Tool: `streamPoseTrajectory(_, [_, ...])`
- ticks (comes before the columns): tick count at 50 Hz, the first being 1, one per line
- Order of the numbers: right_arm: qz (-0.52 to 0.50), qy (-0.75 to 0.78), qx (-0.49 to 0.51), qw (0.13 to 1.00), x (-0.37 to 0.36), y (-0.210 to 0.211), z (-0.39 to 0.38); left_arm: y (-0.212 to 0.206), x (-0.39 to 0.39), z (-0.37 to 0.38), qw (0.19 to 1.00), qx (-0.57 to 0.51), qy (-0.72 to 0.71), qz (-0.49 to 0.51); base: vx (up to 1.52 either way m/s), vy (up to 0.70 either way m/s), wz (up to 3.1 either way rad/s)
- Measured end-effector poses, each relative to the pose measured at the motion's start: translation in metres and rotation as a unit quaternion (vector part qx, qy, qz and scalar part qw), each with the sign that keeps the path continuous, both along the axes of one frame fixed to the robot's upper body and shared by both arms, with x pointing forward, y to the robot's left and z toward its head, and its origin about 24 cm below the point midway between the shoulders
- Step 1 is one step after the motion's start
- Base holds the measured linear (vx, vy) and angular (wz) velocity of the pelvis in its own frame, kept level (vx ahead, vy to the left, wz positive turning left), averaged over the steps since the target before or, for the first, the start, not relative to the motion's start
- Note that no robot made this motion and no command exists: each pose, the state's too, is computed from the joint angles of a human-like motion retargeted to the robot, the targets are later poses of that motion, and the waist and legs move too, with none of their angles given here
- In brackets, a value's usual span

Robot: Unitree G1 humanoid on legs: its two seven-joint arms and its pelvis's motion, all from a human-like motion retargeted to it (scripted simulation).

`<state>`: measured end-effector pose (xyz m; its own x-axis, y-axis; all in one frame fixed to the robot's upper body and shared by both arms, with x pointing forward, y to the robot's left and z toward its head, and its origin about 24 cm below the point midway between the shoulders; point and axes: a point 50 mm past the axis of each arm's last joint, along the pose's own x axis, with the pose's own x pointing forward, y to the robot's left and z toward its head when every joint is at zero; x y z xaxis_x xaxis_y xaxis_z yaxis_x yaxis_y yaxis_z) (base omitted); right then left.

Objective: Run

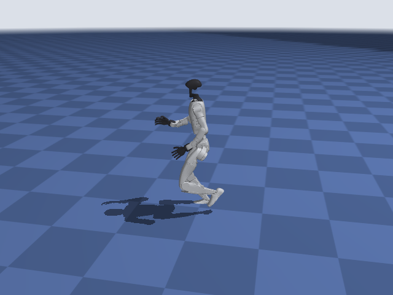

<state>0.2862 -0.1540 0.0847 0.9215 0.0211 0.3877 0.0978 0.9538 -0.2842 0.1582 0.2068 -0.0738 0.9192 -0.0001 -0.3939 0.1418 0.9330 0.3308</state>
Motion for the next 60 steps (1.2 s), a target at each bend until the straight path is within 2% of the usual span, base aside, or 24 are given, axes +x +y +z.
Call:
streamPoseTrajectory(4, [0.068, -0.080, 0.044, 0.993, 0.000, 0.028, 0.042, 0.023, -0.070, -0.015, 0.995, -0.017, 0.098, 0.009, 0.05, 0.03, -0.30])
streamPoseTrajectory(8, [0.121, 0.003, 0.033, 0.992, -0.029, 0.038, -0.005, 0.008, -0.068, -0.007, 0.996, -0.055, 0.071, -0.010, 0.04, 0.05, 0.27])
streamPoseTrajectory(12, [0.085, 0.181, 0.011, 0.980, -0.065, 0.024, -0.086, -0.013, -0.005, 0.026, 0.995, -0.034, -0.062, -0.070, -0.01, 0.02, -0.16])
streamPoseTrajectory(15, [0.023, 0.305, 0.012, 0.952, -0.096, 0.000, -0.138, -0.026, 0.073, 0.085, 0.967, 0.020, -0.232, -0.104, -0.03, 0.04, -0.49])
streamPoseTrajectory(18, [-0.005, 0.368, 0.021, 0.929, -0.130, -0.023, -0.160, -0.047, 0.107, 0.136, 0.929, 0.002, -0.353, -0.110, 0.03, 0.00, -0.06])
streamPoseTrajectory(20, [-0.001, 0.374, 0.024, 0.927, -0.143, -0.030, -0.159, -0.056, 0.107, 0.142, 0.920, -0.020, -0.372, -0.117, 0.07, -0.05, 0.16])
streamPoseTrajectory(25, [0.028, 0.257, 0.012, 0.966, -0.106, -0.016, -0.117, -0.049, 0.071, 0.081, 0.964, -0.021, -0.237, -0.120, -0.04, -0.05, -0.49])
streamPoseTrajectory(30, [0.028, -0.075, -0.037, 0.996, -0.006, 0.003, 0.025, 0.003, -0.003, 0.002, 0.999, 0.034, -0.007, -0.034, -0.05, -0.06, -0.74])
streamPoseTrajectory(32, [0.042, -0.169, -0.016, 0.985, 0.008, 0.019, 0.075, 0.023, -0.044, -0.017, 0.997, 0.028, 0.073, -0.002, 0.02, -0.03, -0.45])
streamPoseTrajectory(35, [0.107, -0.176, 0.025, 0.978, -0.002, 0.043, 0.084, 0.031, -0.087, -0.024, 0.990, -0.002, 0.140, -0.008, 0.09, 0.03, -0.46])
streamPoseTrajectory(37, [0.147, -0.117, 0.034, 0.981, -0.015, 0.052, 0.055, 0.020, -0.089, -0.023, 0.990, -0.032, 0.138, -0.021, 0.08, 0.05, -0.18])
streamPoseTrajectory(41, [0.153, 0.032, 0.026, 0.987, -0.041, 0.045, -0.022, -0.007, -0.041, -0.008, 0.997, -0.043, 0.041, -0.057, 0.03, 0.04, 0.04])
streamPoseTrajectory(46, [0.023, 0.237, 0.030, 0.971, -0.083, -0.009, -0.113, -0.028, 0.081, 0.087, 0.963, 0.022, -0.252, -0.097, -0.02, 0.03, -0.26])
streamPoseTrajectory(48, [-0.022, 0.296, 0.042, 0.954, -0.108, -0.030, -0.136, -0.048, 0.111, 0.136, 0.926, -0.004, -0.367, -0.088, 0.00, 0.00, 0.00])
streamPoseTrajectory(50, [-0.030, 0.331, 0.046, 0.942, -0.129, -0.038, -0.147, -0.066, 0.113, 0.153, 0.907, -0.052, -0.408, -0.087, 0.08, -0.03, 0.48])
streamPoseTrajectory(53, [0.027, 0.293, 0.023, 0.956, -0.121, -0.021, -0.132, -0.073, 0.092, 0.119, 0.929, -0.068, -0.347, -0.107, 0.03, -0.06, 0.43])
streamPoseTrajectory(55, [0.070, 0.210, 0.007, 0.975, -0.100, 0.001, -0.103, -0.066, 0.065, 0.082, 0.955, -0.049, -0.267, -0.116, -0.06, -0.03, -0.47])
streamPoseTrajectory(58, [0.109, -0.011, 0.010, 0.994, -0.054, 0.024, -0.012, -0.030, 0.020, 0.037, 0.986, -0.002, -0.131, -0.100, -0.06, -0.03, -1.27])
streamPoseTrajectory(60, [0.143, -0.162, 0.016, 0.976, -0.039, 0.034, 0.057, 0.001, -0.017, 0.019, 0.996, 0.022, -0.054, -0.061, -0.05, -0.03, -1.13])
